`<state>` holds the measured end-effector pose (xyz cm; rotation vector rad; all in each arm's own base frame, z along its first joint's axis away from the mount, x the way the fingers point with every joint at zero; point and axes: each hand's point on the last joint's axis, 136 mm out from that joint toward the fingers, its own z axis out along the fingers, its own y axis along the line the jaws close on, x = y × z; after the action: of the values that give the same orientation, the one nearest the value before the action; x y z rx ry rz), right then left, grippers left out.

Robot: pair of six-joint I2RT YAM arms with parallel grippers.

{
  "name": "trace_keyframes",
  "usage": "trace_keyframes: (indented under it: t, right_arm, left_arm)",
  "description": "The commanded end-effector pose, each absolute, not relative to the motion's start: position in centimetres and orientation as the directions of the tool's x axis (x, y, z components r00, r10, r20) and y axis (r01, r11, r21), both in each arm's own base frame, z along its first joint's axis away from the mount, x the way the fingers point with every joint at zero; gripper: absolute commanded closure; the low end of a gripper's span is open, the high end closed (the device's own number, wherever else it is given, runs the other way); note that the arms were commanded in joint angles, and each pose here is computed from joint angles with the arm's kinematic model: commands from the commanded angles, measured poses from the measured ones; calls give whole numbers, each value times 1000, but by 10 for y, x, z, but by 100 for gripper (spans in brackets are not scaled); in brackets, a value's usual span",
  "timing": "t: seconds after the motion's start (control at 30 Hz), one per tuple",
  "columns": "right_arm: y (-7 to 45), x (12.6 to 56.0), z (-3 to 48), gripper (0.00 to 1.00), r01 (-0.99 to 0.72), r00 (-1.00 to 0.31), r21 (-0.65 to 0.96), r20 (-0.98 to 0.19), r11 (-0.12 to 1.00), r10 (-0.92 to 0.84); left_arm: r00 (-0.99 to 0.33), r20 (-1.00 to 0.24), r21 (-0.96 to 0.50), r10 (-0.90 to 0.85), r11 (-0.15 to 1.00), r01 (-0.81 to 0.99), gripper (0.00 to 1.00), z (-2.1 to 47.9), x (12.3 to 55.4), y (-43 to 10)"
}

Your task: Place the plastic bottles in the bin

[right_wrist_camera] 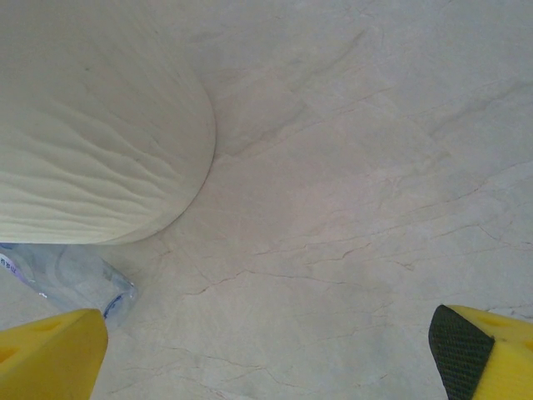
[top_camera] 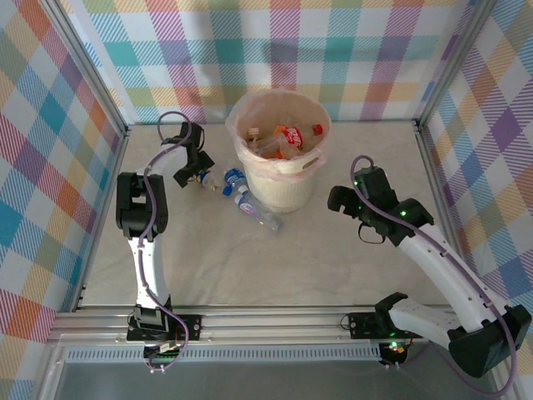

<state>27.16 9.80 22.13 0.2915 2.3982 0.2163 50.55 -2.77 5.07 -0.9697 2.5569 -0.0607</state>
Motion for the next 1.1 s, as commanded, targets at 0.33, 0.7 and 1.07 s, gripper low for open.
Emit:
trace_keyframes:
  t: [0.33, 0.7, 1.07]
  right_arm:
    - [100, 274, 233, 0, 134, -717, 257, -642, 957, 273]
    - [102, 274, 232, 0, 130, -722, 264, -636, 956, 274]
    - [104, 277, 224, 0, 139, -736, 267, -617, 954, 280]
  left_arm:
    - [-651, -331, -140, -684, 717, -682, 33, 35, 494, -7]
    - [-627, -490, -147, -605, 767, -625, 42, 107, 489, 10]
    - [-528, -715, -233, -458, 869, -437, 49, 244, 476, -1]
